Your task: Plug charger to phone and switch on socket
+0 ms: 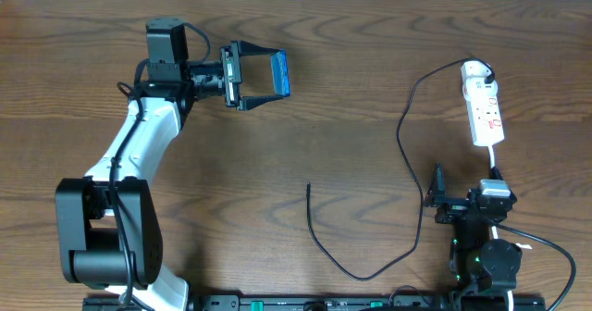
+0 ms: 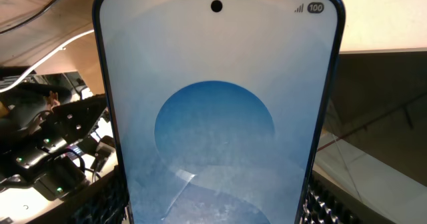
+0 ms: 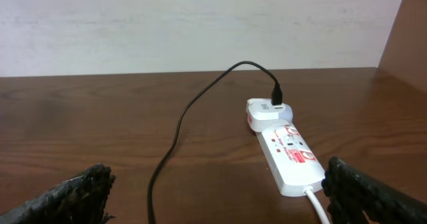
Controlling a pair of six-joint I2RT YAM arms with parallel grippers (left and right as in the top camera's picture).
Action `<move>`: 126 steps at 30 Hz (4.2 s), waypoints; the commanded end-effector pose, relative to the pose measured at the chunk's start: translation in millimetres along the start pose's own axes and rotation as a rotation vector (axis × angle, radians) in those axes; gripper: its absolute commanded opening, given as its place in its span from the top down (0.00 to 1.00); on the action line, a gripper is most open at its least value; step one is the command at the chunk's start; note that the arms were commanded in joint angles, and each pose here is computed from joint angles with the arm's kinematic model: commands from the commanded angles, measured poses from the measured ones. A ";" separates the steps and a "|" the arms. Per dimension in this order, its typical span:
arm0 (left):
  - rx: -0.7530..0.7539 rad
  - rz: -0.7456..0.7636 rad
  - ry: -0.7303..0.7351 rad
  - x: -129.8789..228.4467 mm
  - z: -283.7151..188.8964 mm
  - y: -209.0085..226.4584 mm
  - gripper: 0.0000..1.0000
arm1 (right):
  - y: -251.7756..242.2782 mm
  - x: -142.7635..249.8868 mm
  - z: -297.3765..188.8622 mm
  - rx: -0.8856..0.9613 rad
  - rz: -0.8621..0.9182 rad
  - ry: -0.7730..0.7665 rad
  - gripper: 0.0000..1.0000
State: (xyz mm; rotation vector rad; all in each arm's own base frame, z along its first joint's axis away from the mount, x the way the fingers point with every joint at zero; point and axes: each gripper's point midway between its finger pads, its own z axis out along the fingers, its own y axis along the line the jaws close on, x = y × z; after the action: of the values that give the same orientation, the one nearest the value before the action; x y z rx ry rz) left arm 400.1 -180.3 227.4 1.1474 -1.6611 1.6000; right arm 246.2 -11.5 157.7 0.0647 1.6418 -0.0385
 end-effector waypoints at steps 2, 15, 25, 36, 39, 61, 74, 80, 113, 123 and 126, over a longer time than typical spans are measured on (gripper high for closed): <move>-0.006 0.064 0.041 20.8 -4.0 -3.1 0.93 | 1.4 0.1 -0.3 -0.005 0.011 -0.002 0.01; -0.006 0.072 0.041 20.8 -4.0 -3.1 0.93 | 1.4 0.1 -0.3 -0.005 0.010 -0.002 0.01; -0.006 0.075 0.042 20.9 -4.0 -3.1 0.93 | 1.4 0.1 -0.3 -0.005 0.011 -0.002 0.01; -0.006 0.079 0.042 20.9 -4.0 -3.1 0.93 | 1.4 0.1 -0.3 -0.005 0.011 -0.002 0.01; -0.006 0.079 0.041 20.8 -4.0 -3.1 0.92 | 1.4 0.1 -0.3 -0.005 0.011 -0.002 0.01; -0.006 0.083 0.042 20.9 -4.0 -3.1 0.93 | 1.4 0.1 -0.3 -0.005 0.011 -0.002 0.01; -0.005 0.091 0.041 20.7 -4.0 -3.2 0.93 | 1.4 0.1 -0.3 -0.005 0.011 -0.002 0.01; 0.010 0.136 0.009 15.5 -3.9 -6.1 0.92 | 1.4 0.1 -0.3 -0.005 0.011 -0.002 0.01; 0.082 0.446 -0.489 -65.9 -22.9 -27.3 0.92 | 1.4 0.1 -0.3 -0.005 0.010 -0.002 0.01; 0.049 0.536 -0.509 -66.5 -14.7 -25.1 0.93 | 1.4 0.1 -0.3 -0.005 0.011 -0.002 0.01; 0.042 0.541 -0.520 -67.2 -10.4 -23.7 0.93 | 1.4 0.1 -0.3 -0.005 0.010 -0.002 0.01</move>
State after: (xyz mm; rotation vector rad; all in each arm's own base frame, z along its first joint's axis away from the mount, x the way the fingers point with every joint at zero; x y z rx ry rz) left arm 453.7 -148.9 169.4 1.3500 -2.3782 1.7029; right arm 246.2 -11.5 157.7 0.0647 1.6418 -0.0385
